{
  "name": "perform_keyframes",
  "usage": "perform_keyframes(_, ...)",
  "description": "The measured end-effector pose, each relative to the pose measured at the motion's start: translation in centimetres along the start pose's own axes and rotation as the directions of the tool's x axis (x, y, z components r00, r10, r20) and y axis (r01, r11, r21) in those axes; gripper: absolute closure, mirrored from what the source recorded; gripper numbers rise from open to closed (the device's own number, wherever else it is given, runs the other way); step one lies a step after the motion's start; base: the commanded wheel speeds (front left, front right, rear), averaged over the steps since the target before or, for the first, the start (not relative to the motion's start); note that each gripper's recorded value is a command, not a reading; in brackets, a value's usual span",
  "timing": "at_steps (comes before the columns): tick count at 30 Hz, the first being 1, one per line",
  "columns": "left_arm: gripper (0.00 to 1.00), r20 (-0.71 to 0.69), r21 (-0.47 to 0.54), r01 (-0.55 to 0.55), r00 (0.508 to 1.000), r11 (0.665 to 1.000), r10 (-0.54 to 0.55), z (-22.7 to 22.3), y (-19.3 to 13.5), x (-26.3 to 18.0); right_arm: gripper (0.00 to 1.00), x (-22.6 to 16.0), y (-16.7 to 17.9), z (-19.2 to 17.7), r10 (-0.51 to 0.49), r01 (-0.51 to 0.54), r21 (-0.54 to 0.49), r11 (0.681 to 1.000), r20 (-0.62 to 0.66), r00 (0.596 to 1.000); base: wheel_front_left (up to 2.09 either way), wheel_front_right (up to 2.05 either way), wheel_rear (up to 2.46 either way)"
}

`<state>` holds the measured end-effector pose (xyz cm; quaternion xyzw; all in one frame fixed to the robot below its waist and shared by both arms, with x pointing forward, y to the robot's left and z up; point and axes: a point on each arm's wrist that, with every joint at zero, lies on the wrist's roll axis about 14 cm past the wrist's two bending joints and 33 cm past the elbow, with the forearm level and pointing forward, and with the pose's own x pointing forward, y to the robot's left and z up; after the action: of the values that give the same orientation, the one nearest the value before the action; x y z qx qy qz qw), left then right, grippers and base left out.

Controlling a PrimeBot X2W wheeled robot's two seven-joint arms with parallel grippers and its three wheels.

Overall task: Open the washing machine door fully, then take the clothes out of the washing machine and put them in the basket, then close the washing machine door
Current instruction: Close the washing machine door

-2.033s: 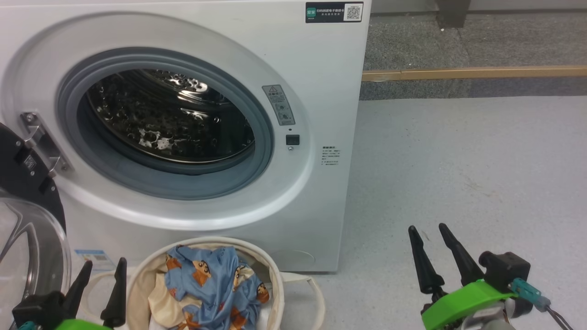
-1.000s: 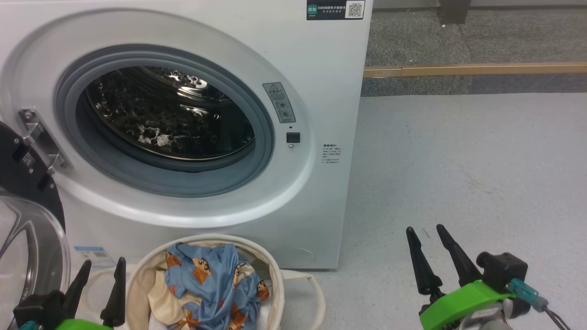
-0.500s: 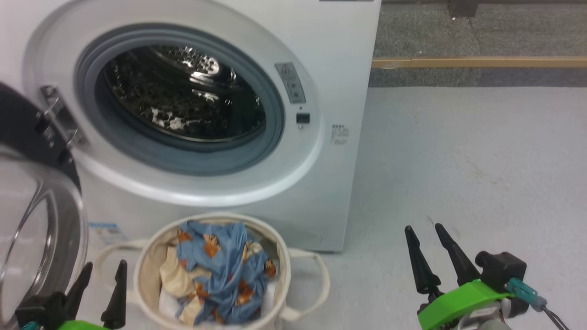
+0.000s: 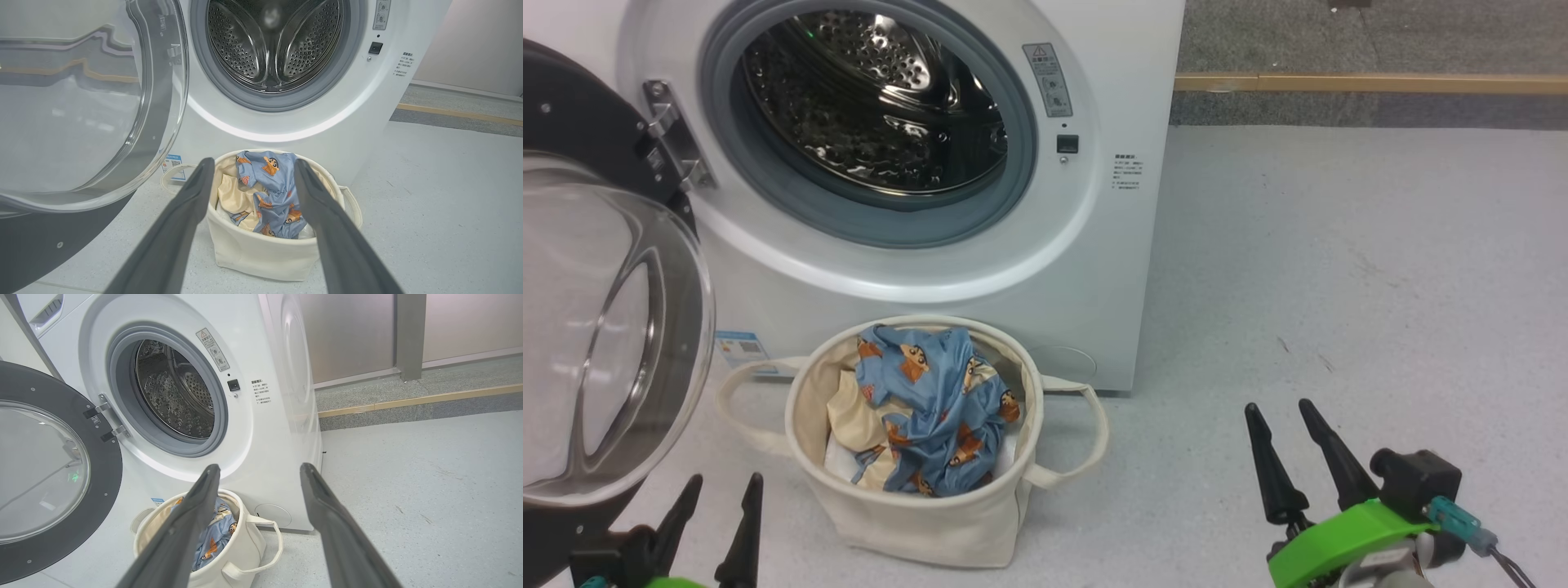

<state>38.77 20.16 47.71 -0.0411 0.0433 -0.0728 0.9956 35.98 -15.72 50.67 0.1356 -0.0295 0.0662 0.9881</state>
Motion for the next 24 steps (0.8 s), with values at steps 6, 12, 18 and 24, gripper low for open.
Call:
perform_keyframes(6,0.00,0.002,-0.012,-0.006,1.000,1.000,0.006,0.0,0.2,-0.2,0.00,0.1,0.1,0.0,0.004,-0.004,0.001,1.000,0.001,1.000,-0.32,0.32,0.00)
perform_keyframes(12,0.00,0.008,-0.025,-0.032,0.999,0.999,0.032,0.2,0.7,-0.5,0.00,0.3,0.5,0.0,0.016,-0.016,0.001,1.000,0.001,1.000,0.00,0.00,0.00)
perform_keyframes(18,0.00,0.022,-0.029,-0.068,0.997,0.997,0.069,0.6,1.5,-1.0,0.00,0.5,1.0,0.0,0.032,-0.032,0.001,0.999,0.000,0.999,0.00,0.00,0.00)
perform_keyframes(24,0.00,0.046,-0.019,-0.149,0.988,0.989,0.150,1.2,3.5,-2.4,0.00,1.2,2.6,-0.6,0.081,-0.081,0.004,0.997,-0.017,0.997,0.00,0.00,0.00)
